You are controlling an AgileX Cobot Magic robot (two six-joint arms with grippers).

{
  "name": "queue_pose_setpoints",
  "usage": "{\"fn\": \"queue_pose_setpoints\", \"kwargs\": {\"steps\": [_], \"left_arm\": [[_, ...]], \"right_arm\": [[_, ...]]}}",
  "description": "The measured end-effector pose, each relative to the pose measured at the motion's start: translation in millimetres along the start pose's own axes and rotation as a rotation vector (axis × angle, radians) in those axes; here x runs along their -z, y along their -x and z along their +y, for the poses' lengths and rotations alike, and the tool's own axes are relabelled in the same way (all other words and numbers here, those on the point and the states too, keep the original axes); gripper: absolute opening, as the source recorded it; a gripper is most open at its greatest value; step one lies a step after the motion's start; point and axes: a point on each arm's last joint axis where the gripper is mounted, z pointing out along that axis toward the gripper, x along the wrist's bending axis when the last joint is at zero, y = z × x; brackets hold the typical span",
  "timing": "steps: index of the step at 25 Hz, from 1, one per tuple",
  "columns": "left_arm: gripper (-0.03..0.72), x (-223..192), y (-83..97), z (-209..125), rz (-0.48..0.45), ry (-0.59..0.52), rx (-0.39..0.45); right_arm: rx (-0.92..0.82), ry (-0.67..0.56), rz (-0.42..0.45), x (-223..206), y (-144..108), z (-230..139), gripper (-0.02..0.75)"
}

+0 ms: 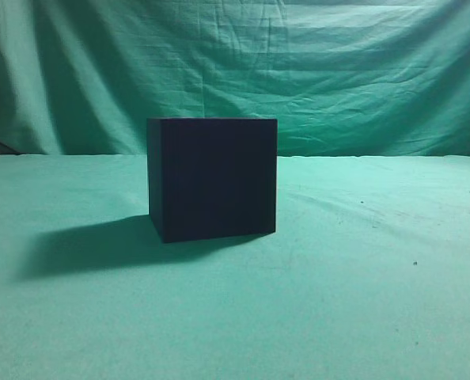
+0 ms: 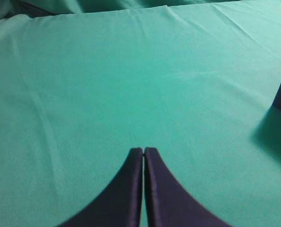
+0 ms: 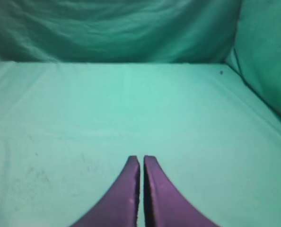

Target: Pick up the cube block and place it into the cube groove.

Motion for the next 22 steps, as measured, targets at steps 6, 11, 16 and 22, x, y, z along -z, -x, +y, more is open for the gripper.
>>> {"fn": "queue_pose_setpoints", "kwargs": {"steps": [6,11,16,22], "left_arm": [[0.000,0.0,0.0,0.0,0.000,0.000,0.000],[0.000,0.0,0.0,0.0,0.000,0.000,0.000],[0.000,0.0,0.0,0.0,0.000,0.000,0.000],[0.000,0.0,0.0,0.0,0.000,0.000,0.000]], "right_arm": [[-0.019,-0.091,-0.017,-7.2,0.4,-28.2,0.000],[-0.021,-0.111,-0.017,-7.1,0.4,-30.2,0.000],[-0.023,-0.111,-0.017,-7.1,0.4,-30.2,0.000],[-0.023,-0.111,-0.017,-7.1,0.4,-30.2,0.000]]}}
